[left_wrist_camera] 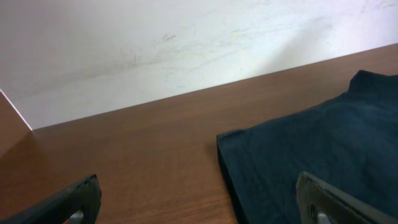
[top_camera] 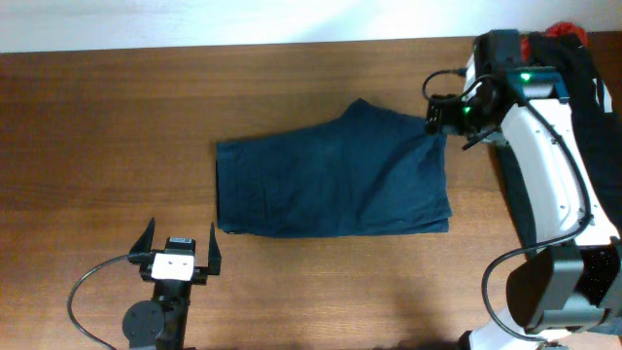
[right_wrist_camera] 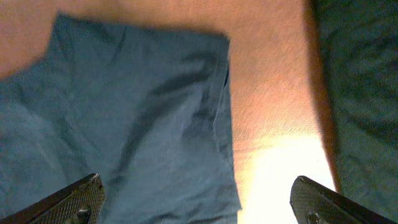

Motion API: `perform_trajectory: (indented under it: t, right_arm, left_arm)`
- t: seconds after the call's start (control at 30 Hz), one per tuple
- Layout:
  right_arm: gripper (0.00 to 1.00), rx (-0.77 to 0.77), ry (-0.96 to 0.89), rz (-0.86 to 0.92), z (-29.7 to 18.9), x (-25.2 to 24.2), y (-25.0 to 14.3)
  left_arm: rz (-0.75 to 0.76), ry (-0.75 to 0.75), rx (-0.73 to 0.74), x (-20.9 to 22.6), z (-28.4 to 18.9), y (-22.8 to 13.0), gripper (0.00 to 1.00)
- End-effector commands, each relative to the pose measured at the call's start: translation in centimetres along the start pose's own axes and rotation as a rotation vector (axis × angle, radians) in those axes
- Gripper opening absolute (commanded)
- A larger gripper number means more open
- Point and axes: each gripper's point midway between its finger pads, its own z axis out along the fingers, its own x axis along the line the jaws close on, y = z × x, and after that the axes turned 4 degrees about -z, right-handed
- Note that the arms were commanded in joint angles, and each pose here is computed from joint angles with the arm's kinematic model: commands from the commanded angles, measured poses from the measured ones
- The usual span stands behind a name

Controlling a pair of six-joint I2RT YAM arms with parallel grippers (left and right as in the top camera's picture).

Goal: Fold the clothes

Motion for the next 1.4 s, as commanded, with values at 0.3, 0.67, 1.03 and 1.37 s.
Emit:
perform_trajectory:
  t: [0.3, 0.67, 1.03, 1.37]
  right_arm:
    - [0.99, 0.019, -0.092, 0.233, -1.9, -10.0, -0.7]
    - [0.99, 0.019, -0.092, 0.233, -1.9, -10.0, -0.7]
    - [0.99, 0.019, -0.092, 0.234, -1.9, -10.0, -0.7]
    - [0.99, 0.019, -0.092, 0.234, -1.9, -10.0, -0.7]
  left_arm:
    - [-0.085, -0.245, -0.044, -4.1, -0.5, 0.9, 0.99]
    - [-0.223, -0.221, -0.061, -2.9, -2.0, 7.0, 0.99]
    - [-0.390, -0.281, 0.621, -2.5, 3.8, 9.9, 0.99]
    - [-0.366, -0.064, 1.340, -4.5, 11.6, -4.3, 0.99]
